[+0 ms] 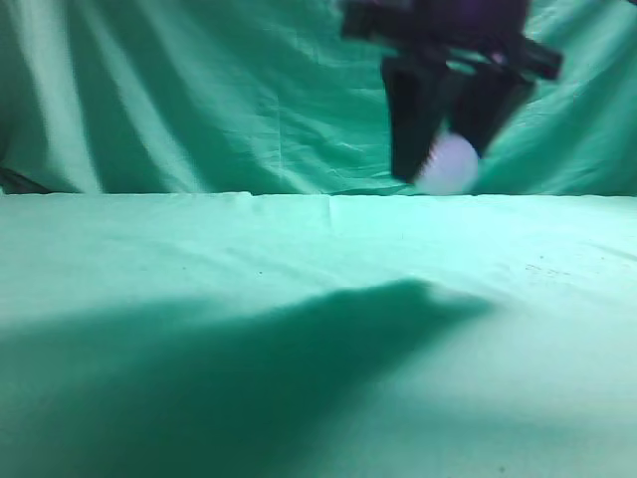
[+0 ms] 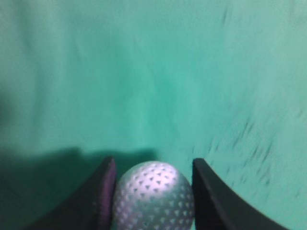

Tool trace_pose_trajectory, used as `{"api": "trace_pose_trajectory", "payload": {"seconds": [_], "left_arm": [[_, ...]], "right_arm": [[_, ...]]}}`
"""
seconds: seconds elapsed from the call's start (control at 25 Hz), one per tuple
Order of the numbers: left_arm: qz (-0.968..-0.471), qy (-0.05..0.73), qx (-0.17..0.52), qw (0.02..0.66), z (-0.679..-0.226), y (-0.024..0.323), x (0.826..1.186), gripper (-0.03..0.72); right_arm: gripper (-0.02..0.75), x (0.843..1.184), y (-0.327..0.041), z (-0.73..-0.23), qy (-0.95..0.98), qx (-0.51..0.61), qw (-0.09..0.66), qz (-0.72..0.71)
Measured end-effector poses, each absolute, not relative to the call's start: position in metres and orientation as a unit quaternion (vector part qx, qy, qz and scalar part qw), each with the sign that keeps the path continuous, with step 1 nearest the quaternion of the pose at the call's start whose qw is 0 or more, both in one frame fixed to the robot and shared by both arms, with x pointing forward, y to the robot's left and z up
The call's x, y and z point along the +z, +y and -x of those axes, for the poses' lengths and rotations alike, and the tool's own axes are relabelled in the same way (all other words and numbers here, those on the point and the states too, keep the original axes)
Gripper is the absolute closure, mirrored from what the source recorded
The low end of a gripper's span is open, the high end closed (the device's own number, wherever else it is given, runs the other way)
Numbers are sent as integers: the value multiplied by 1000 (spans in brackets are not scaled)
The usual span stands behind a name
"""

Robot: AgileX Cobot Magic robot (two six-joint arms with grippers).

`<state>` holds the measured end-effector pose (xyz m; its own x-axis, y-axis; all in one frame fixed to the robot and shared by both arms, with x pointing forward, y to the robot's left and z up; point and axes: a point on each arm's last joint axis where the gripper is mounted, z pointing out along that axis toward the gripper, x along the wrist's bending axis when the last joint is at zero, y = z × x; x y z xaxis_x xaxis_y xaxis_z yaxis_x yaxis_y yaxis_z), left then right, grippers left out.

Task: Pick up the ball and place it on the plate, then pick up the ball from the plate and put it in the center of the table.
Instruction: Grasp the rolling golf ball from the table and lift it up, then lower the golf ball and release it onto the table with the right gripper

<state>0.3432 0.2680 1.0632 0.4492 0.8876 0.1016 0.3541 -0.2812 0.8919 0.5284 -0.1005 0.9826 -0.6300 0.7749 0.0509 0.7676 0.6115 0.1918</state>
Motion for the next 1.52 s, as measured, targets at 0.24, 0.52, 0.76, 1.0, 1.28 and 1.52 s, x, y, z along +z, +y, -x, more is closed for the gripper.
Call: {"api": "trace_pose_trajectory", "payload": {"seconds": [0.24,0.52,0.76,1.0,1.28,1.52], "left_arm": [[-737,421,313,427,-343,268,1063,688],[-736,422,312,429,-343,268,1063,688],[-736,422,312,429,-343,268,1063,688],[-736,422,312,429,-343,268,1063,688],[-736,422,312,429,-343,268,1063,688],[-736,422,312,429,-343,268,1063,688]], "right_arm": [[404,1034,-69,-567,893,176,41,-413],[404,1020,-11,-587,923,182,22,-338],[404,974,22,-600,934,167,10,-317],[404,951,27,-606,936,161,9,-312],[316,949,29,-608,938,167,15,-305],[244,984,25,-613,947,153,49,-279]]}}
